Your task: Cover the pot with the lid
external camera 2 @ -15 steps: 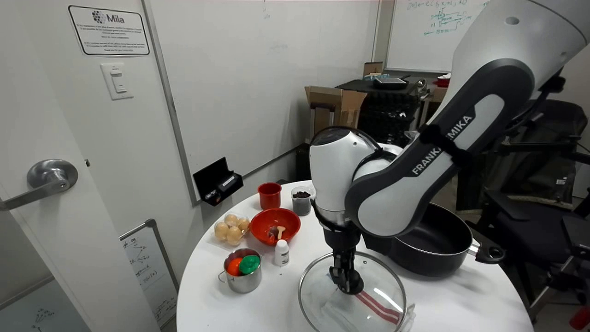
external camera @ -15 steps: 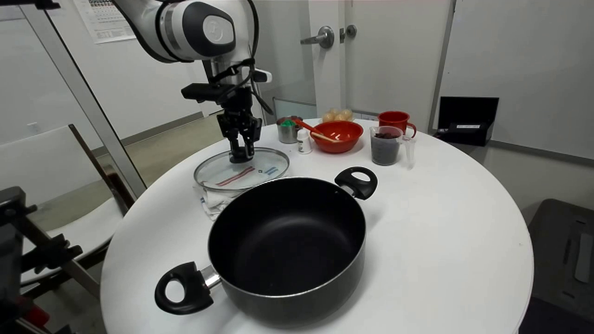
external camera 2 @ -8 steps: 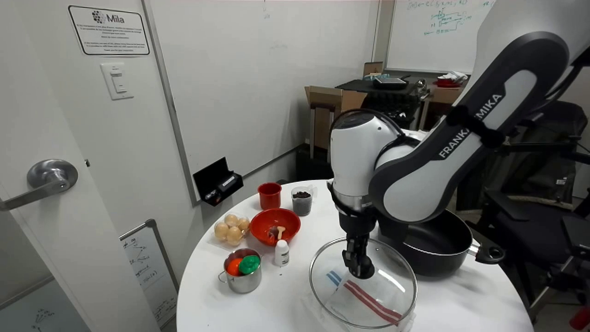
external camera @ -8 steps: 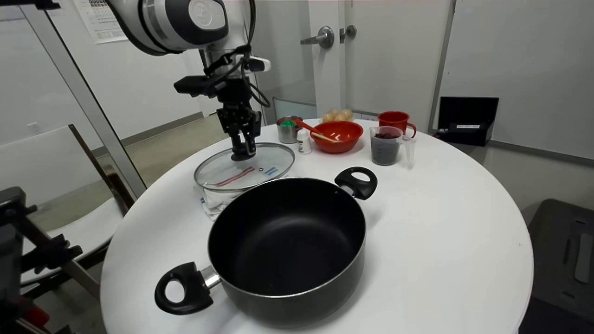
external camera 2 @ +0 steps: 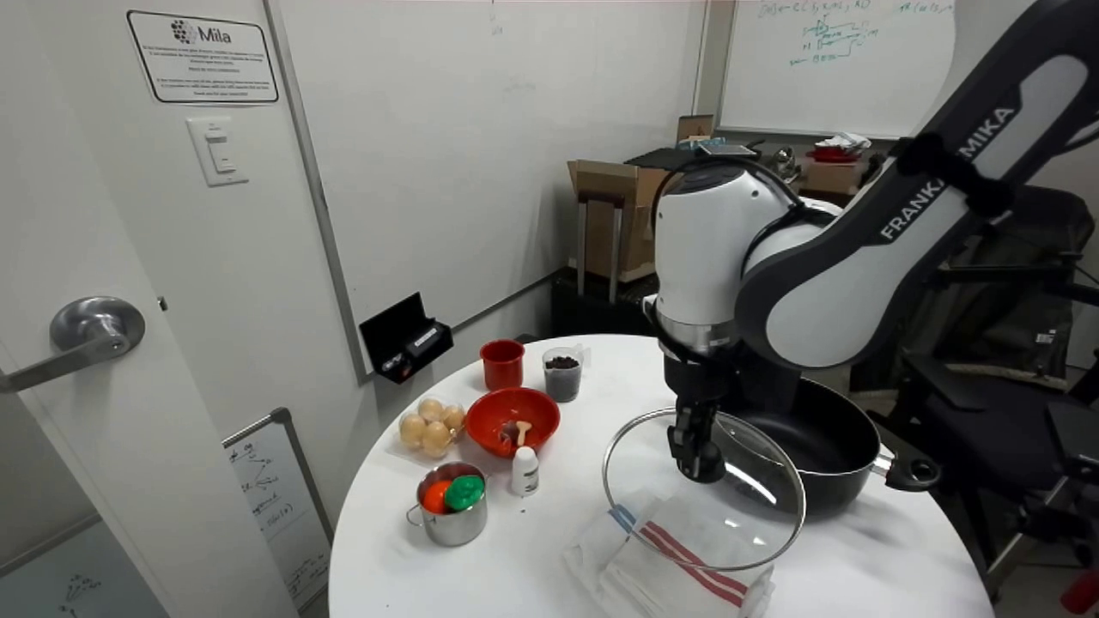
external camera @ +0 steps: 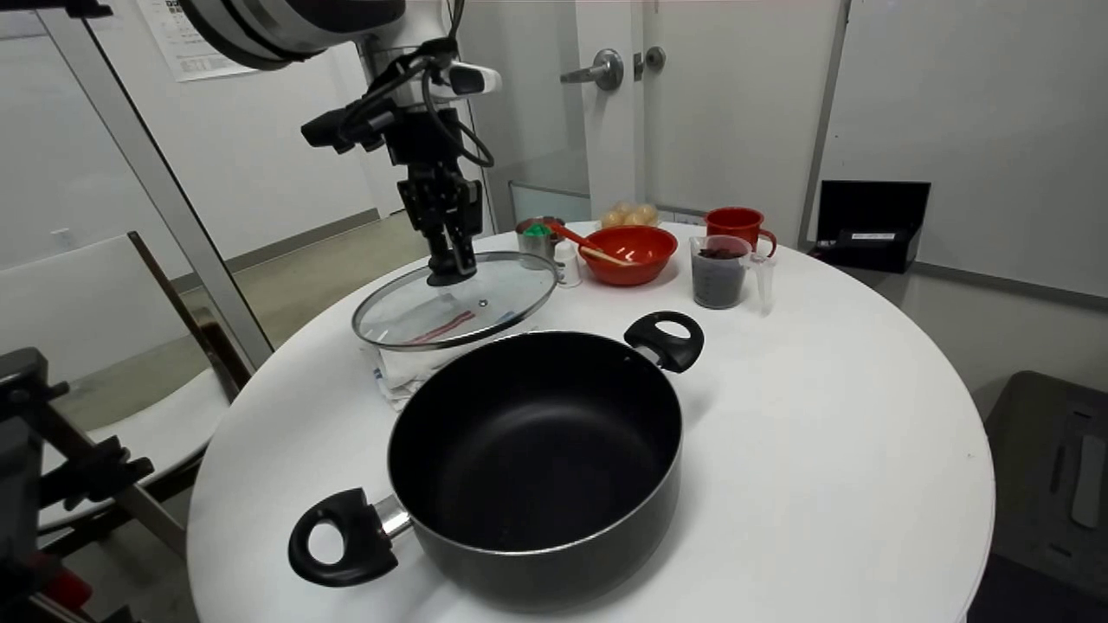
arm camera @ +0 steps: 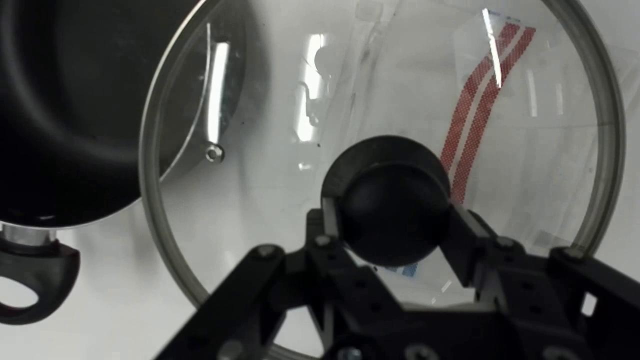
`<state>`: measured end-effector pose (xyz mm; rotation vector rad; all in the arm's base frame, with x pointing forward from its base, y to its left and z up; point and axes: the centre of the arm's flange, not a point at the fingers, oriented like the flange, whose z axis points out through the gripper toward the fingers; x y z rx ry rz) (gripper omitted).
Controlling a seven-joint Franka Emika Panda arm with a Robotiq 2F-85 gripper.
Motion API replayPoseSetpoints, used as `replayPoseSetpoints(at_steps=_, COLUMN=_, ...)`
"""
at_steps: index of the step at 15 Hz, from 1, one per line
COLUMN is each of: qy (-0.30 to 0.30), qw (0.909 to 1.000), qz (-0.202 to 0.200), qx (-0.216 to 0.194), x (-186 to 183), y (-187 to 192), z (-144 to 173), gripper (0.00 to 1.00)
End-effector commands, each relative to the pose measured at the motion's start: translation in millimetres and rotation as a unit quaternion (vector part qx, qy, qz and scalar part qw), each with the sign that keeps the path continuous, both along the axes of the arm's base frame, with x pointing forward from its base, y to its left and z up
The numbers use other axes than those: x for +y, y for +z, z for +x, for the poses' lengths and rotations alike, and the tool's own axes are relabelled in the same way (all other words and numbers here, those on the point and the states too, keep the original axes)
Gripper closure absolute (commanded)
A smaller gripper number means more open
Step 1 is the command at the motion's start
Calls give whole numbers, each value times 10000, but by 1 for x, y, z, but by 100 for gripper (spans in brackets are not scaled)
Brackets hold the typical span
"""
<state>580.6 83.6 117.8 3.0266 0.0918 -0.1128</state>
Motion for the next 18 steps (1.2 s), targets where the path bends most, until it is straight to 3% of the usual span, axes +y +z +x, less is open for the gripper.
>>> replayPoseSetpoints(at_steps=1, qy=-209, qw=9997, qz=-55, qx=-101, x=-14, y=22, z=-18, gripper=74)
replayPoseSetpoints(at_steps=9, qy=-899, qw=9958, qz=167, qx=-54, x=-75, y=11, z=-43, gripper=74)
replayPoseSetpoints(at_steps=18, qy=-1688, qw=9840, qz=491, qx=-282, x=-139, y=11, z=-66, gripper=74)
